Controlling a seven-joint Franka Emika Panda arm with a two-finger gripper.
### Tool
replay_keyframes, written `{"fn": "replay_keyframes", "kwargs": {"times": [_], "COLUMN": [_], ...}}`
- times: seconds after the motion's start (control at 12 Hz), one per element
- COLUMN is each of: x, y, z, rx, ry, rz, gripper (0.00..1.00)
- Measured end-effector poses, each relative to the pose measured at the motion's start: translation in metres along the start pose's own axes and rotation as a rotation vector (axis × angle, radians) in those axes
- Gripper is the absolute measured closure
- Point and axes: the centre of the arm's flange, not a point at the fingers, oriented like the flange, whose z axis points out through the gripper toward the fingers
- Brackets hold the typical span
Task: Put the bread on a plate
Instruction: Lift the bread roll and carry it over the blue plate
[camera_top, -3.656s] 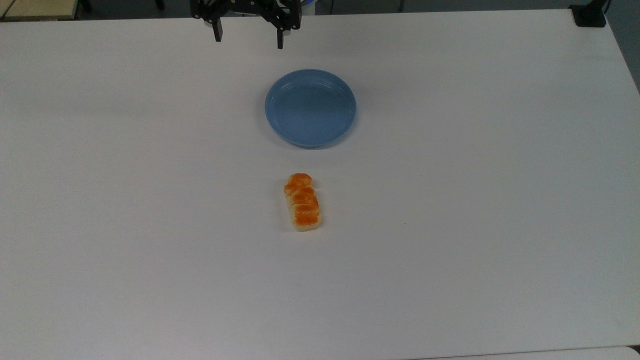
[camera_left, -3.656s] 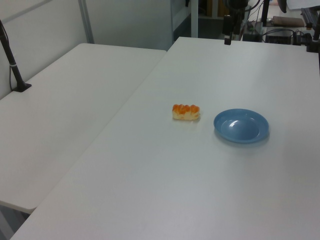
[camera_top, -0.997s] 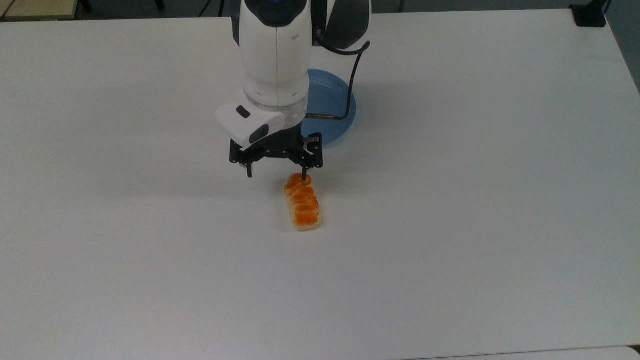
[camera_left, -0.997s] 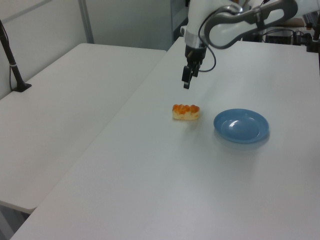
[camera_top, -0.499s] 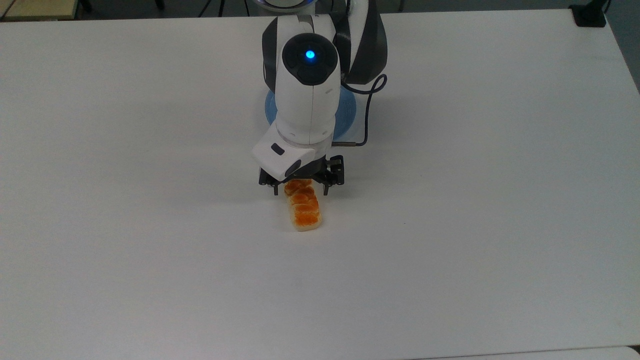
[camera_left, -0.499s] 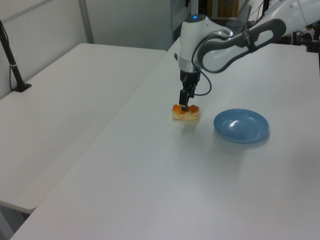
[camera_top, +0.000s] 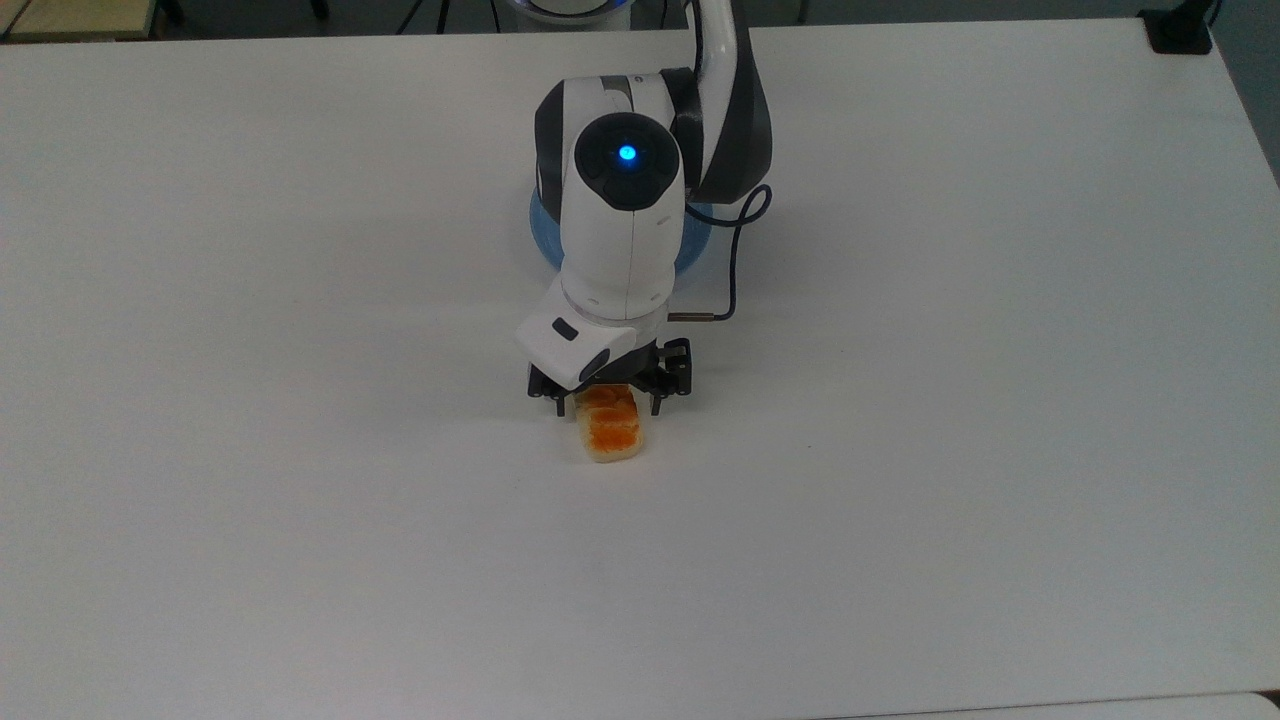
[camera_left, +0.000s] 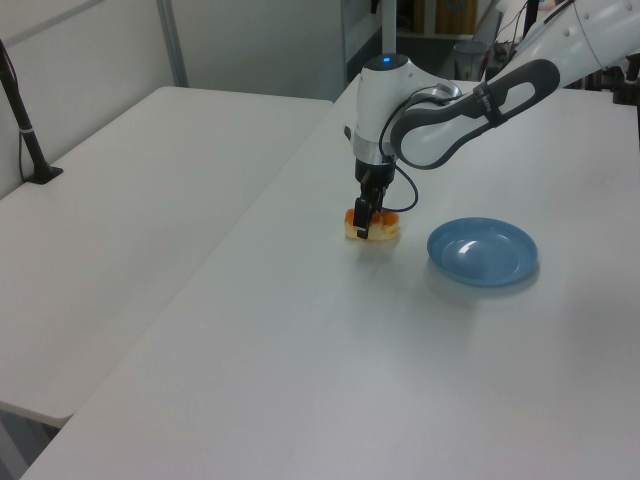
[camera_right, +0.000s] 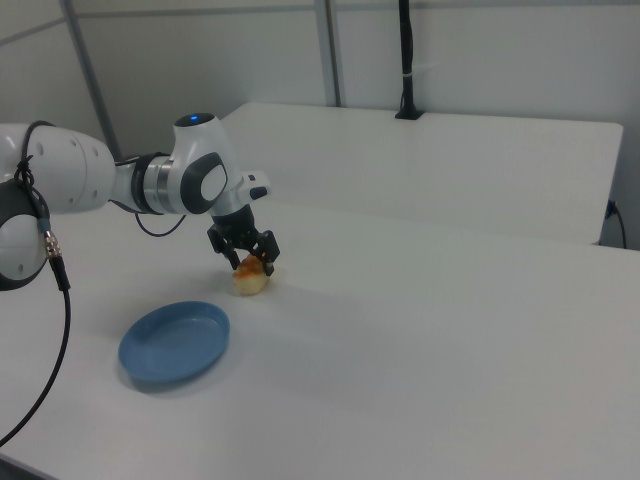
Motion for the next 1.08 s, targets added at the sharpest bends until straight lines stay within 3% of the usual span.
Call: {"fn": "replay_keyframes", "kwargs": {"times": [0.17, 0.25, 0.66, 0.83, 1.08], "x": [0.0, 0.001, -0.004, -0.038, -0.12], "y": [0.0, 0.0, 0.008, 0.016, 0.01], "z": [0.002, 0.001, -0.044, -0.074, -0.084], "rx": [0.0, 0.005, 0.034, 0.04, 0.055], "ry": [-0.002, 0.0, 0.042, 0.025, -0.05], "rz": [0.001, 0.019, 0.091, 0.059, -0.001], "gripper": [0.37, 0.49, 0.48, 0.48, 0.48]}}
